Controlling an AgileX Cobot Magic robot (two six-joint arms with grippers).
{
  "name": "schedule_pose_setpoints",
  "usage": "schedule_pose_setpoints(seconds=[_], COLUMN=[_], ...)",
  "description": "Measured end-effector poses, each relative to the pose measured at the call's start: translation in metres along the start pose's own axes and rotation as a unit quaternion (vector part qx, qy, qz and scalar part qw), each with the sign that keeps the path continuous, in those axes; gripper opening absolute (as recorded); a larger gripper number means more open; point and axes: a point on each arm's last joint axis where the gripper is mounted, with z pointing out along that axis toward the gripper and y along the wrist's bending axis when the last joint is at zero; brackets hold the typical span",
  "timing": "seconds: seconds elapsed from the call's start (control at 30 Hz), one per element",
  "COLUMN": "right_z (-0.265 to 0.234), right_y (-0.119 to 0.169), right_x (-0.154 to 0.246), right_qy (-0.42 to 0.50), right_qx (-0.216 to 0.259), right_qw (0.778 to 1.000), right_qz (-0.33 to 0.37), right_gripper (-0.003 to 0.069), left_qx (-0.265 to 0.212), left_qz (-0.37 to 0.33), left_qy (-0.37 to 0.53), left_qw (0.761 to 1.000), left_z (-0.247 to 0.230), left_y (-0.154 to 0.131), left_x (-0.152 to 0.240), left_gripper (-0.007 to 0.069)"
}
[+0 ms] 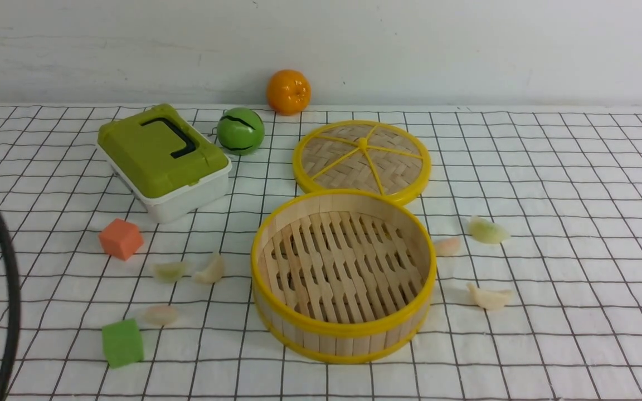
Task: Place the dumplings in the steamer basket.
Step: Use the left arm to grab a dumpling
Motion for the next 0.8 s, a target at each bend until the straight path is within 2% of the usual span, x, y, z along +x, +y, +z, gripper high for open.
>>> schedule_pose_setpoints(seconds=[0.07,0.1,0.13,0.17,0.2,0.3,0.33,0.37,0.43,0.5,0.57,0.6,0.7,0.77,0.8], right_z=[0.013,0.014,0.018,0.023,0.025,0.033,0.034,0.038,0.046,0.053,0.055,0.057,0.058,0.057,0.057], right_y=[-0.002,-0.002,-0.002,-0.002,-0.002,-0.001,-0.001,0.001,0.004,0.007,0.009,0.013,0.017,0.025,0.026], right_x=[0.019,0.021,0.028,0.036,0.039,0.048,0.048,0.049,0.049,0.052,0.053,0.053,0.053,0.051,0.051], right_qy=[0.116,0.126,0.178,0.247,0.284,0.393,0.398,0.417,0.424,0.425,0.426,0.426,0.421,0.413,0.411], right_qx=[0.01,0.011,0.014,0.017,0.017,0.008,0.007,0.001,-0.007,-0.025,-0.036,-0.059,-0.086,-0.131,-0.137], right_qw=[0.993,0.992,0.984,0.969,0.958,0.918,0.917,0.908,0.906,0.905,0.904,0.903,0.903,0.901,0.901], right_qz=[-0.002,-0.002,-0.004,-0.011,-0.019,-0.044,-0.044,-0.038,-0.017,-0.003,0.001,0.005,0.006,0.01,0.01], right_gripper=[-0.0004,-0.0004,-0.0004,-0.0004,-0.0004,-0.0004,-0.0004,-0.0004,-0.0004,-0.0004,-0.0004,-0.0004,-0.0004,-0.0004,-0.0004], left_qx=[-0.018,-0.022,-0.037,-0.081,-0.102,-0.189,-0.19,-0.205,-0.205,-0.169,-0.151,-0.121,-0.097,-0.087,-0.087], left_qz=[0.034,0.033,0.046,0.062,0.07,0.114,0.126,0.153,0.172,0.189,0.188,0.185,0.17,0.156,0.155], left_qy=[0.042,0.045,0.057,0.081,0.096,0.166,0.174,0.22,0.296,0.385,0.414,0.451,0.48,0.503,0.504], left_qw=[0.998,0.998,0.997,0.992,0.988,0.961,0.958,0.941,0.917,0.887,0.878,0.865,0.855,0.846,0.845], left_z=[0.01,0.012,0.014,0.021,0.025,0.038,0.041,0.047,0.057,0.071,0.078,0.092,0.11,0.138,0.14], left_y=[-0.005,-0.005,-0.005,-0.003,-0.003,-0.002,-0.003,-0.006,-0.011,-0.022,-0.027,-0.037,-0.047,-0.056,-0.057], left_x=[0.003,0.002,0.004,0.005,0.006,0.01,0.01,0.013,0.021,0.033,0.037,0.042,0.047,0.054,0.055], left_gripper=[-0.0013,-0.0013,-0.0013,-0.0013,-0.0013,-0.0013,-0.0013,-0.0013,-0.0013,-0.0013,-0.0013,-0.0013,-0.0013,-0.0013,-0.0013])
